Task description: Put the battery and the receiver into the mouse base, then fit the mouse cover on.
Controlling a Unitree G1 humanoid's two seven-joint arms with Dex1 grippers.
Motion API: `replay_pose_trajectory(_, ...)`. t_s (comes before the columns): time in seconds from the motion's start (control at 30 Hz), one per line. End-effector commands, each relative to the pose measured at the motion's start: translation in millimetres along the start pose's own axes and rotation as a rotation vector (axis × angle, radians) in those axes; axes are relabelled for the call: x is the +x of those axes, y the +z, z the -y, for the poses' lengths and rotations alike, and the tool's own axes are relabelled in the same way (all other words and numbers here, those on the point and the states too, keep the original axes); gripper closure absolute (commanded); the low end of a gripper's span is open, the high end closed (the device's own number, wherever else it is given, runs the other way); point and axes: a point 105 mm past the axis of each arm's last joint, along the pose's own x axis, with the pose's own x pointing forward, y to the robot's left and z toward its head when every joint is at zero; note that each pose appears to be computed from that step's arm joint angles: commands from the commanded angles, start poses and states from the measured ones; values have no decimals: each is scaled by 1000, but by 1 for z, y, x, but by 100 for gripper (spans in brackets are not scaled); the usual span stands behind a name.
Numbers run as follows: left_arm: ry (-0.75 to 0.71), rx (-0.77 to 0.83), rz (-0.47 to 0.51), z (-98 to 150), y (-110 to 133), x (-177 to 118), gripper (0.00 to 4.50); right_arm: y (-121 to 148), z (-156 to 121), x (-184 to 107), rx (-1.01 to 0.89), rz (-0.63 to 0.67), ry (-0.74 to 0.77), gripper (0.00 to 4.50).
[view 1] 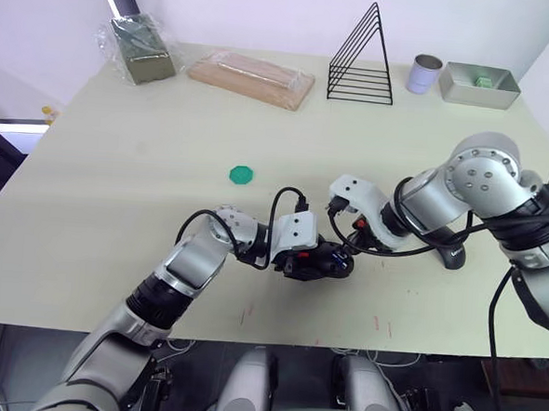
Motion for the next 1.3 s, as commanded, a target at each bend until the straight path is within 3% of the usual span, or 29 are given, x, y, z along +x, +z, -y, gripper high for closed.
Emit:
replay_pose_trajectory(0.03, -16, 25, 6, 5, 5, 1, 136, 6, 0, -6, 1, 42, -2, 450)
replay_pose_trajectory(1.3, -8, 20, 7, 4, 3, 1, 136, -2, 4, 7, -4, 28, -36, 450)
